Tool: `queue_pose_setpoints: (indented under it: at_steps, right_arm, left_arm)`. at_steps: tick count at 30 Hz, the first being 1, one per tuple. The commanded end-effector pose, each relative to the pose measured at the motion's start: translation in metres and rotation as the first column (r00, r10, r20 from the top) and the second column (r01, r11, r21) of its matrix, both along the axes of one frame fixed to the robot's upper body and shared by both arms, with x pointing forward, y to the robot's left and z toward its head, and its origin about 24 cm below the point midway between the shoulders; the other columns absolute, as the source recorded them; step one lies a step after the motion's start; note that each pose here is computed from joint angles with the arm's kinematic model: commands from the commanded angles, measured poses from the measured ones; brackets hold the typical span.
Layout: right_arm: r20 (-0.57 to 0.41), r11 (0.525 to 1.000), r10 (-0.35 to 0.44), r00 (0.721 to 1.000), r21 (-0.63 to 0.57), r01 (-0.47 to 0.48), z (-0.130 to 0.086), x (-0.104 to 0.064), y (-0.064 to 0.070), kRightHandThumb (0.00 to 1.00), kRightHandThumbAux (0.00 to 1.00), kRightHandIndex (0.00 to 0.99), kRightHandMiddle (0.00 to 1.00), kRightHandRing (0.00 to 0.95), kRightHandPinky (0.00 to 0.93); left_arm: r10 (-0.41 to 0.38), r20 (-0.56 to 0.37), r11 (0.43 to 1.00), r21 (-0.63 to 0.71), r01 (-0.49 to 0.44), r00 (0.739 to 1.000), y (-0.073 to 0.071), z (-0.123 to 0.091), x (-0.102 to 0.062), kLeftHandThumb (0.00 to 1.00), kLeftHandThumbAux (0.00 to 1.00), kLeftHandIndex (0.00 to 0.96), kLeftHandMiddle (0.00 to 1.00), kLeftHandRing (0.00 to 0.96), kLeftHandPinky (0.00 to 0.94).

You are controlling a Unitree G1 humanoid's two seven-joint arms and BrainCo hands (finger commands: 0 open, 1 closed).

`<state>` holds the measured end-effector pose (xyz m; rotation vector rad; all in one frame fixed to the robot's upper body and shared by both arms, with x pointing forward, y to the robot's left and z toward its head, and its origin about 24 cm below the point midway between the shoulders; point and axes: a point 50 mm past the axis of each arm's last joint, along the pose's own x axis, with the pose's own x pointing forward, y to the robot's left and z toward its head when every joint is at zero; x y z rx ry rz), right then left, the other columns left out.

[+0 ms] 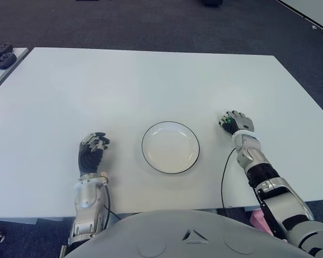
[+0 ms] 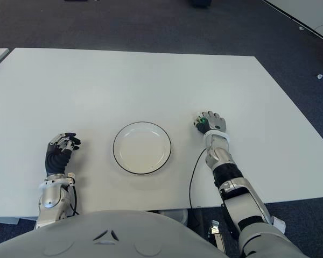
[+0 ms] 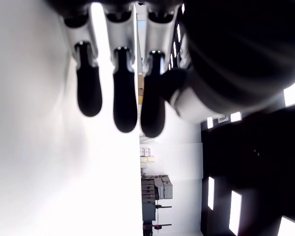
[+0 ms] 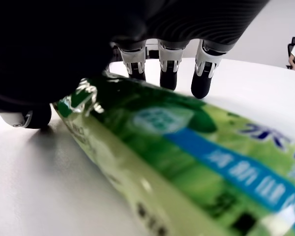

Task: Put the toothpaste on the table into the plate.

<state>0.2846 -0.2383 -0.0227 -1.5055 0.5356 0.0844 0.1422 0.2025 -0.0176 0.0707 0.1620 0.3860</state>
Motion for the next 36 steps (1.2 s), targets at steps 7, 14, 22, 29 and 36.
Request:
queue_pose_setpoints:
  at_steps: [7, 14, 22, 29, 36]
  right_arm:
    - [-0.181, 0.998, -0.055, 0.982, 0.006, 0.057, -0.0511, -0.0442, 0.0018, 0.641, 0.280, 0.000, 0.000, 0.000, 0.000]
    - [-0.153, 0.998, -0.061, 0.986, 0.000, 0.062, -0.0511, -0.0443, 0.0024, 0.691, 0.311, 0.002, 0.000, 0.000, 0.000]
    - [-0.129, 0.997, -0.070, 0.989, 0.004, 0.071, -0.0503, -0.0440, 0.0024, 0.709, 0.345, 0.050, 0.000, 0.000, 0.048]
    - [-0.103, 0.996, -0.082, 0.991, 0.008, 0.084, -0.0502, -0.0430, 0.0006, 0.713, 0.366, 0.092, 0.006, 0.015, 0.144]
    - [-0.031, 0.991, -0.128, 0.991, 0.044, 0.130, -0.0498, -0.0416, 0.0014, 0.797, 0.391, 0.378, 0.273, 0.291, 0.395]
  left_arm:
    - [0.002, -0.055, 1.000, -0.010, -0.002, 0.998, 0.0003, -0.0048, -0.0019, 0.709, 0.719, 0.431, 0.541, 0.512, 0.490]
    - [0.004, -0.057, 1.000, -0.013, -0.005, 0.998, 0.0006, -0.0045, -0.0012, 0.709, 0.719, 0.431, 0.539, 0.512, 0.492]
    - [0.005, -0.057, 1.000, -0.012, -0.006, 0.998, 0.0012, -0.0043, -0.0004, 0.708, 0.720, 0.430, 0.547, 0.520, 0.496]
    - [0.002, -0.054, 1.000, -0.012, -0.003, 0.999, 0.0024, -0.0044, 0.0000, 0.708, 0.720, 0.430, 0.546, 0.518, 0.495]
    - [0.003, -0.046, 1.000, -0.008, -0.003, 0.999, 0.0035, -0.0041, 0.0006, 0.708, 0.720, 0.431, 0.544, 0.517, 0.502]
